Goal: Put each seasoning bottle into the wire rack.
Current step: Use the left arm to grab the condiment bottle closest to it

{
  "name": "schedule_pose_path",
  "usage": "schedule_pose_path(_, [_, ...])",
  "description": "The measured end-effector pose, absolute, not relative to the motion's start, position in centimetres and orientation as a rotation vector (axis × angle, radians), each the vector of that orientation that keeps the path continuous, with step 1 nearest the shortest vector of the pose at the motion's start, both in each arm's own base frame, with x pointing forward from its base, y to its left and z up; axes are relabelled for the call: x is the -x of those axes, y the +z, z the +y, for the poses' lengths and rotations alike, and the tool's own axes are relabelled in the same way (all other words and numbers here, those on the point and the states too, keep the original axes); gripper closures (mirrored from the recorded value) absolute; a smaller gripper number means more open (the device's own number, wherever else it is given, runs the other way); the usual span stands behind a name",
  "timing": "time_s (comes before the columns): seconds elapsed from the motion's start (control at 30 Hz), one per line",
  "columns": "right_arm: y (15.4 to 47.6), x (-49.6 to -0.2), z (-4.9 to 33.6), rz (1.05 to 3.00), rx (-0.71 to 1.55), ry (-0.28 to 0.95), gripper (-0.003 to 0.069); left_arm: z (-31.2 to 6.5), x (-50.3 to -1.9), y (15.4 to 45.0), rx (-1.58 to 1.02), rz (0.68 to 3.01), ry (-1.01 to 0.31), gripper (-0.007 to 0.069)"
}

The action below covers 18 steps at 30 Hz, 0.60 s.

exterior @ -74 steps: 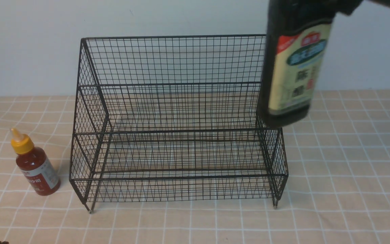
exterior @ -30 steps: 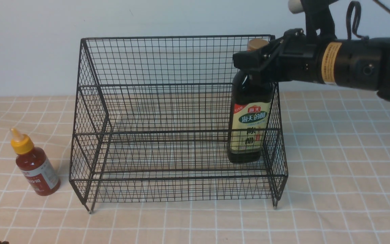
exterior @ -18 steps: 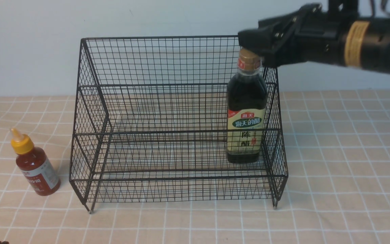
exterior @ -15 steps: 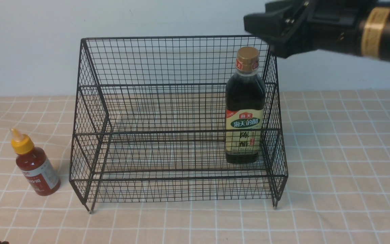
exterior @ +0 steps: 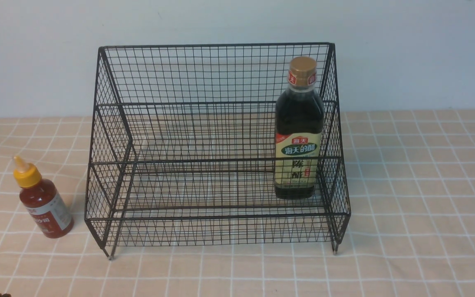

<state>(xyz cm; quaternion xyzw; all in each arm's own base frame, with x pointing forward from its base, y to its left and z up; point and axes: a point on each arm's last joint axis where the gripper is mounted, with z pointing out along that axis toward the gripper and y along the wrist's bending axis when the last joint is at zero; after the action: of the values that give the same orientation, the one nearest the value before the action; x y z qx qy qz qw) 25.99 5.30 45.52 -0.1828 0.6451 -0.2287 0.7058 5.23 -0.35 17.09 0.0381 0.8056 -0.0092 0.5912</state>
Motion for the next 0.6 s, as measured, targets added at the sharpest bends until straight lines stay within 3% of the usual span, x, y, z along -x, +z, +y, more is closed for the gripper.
schedule_pose_path(0.03, [45.5, -26.0, 5.1, 1.438, 0.397, -0.528, 0.0659, -0.3, -5.2, 17.1, -0.089, 1.874, -0.021, 0.0632])
schedule_pose_path(0.1, [44.1, -25.7, 3.4, 1.644, 0.162, -0.537, 0.067, -0.3, -5.2, 17.1, -0.089, 1.874, -0.021, 0.0632])
schedule_pose_path(0.23, [41.2, -25.0, 3.1, 1.976, 0.036, -0.417, 0.0671, -0.3, -5.2, 17.1, -0.089, 1.874, -0.021, 0.0632])
schedule_pose_path(0.3, [39.7, -24.6, 4.4, 2.142, 0.096, -0.239, 0.0671, -0.3, -5.2, 17.1, -0.089, 1.874, -0.021, 0.0632])
schedule_pose_path(0.33, [39.1, -24.3, 5.7, 2.205, 0.18, -0.078, 0.0671, -0.3, -5.2, 17.1, -0.089, 1.874, -0.021, 0.0632])
schedule_pose_path(0.37, [39.0, -24.2, 6.0, 2.215, 0.202, -0.039, 0.0671, -0.3, -5.2, 17.1, -0.089, 1.874, -0.021, 0.0632])
schedule_pose_path(0.43, [39.5, -23.5, 7.7, 2.187, 0.318, 0.177, 0.0671, -0.3, -5.2, 17.1, -0.089, 1.874, -0.021, 0.0632])
schedule_pose_path(0.6, [42.2, -21.1, 8.1, 2.015, 0.333, 0.352, 0.0672, -0.3, -5.2, 17.1, -0.089, 1.874, -0.021, 0.0632])
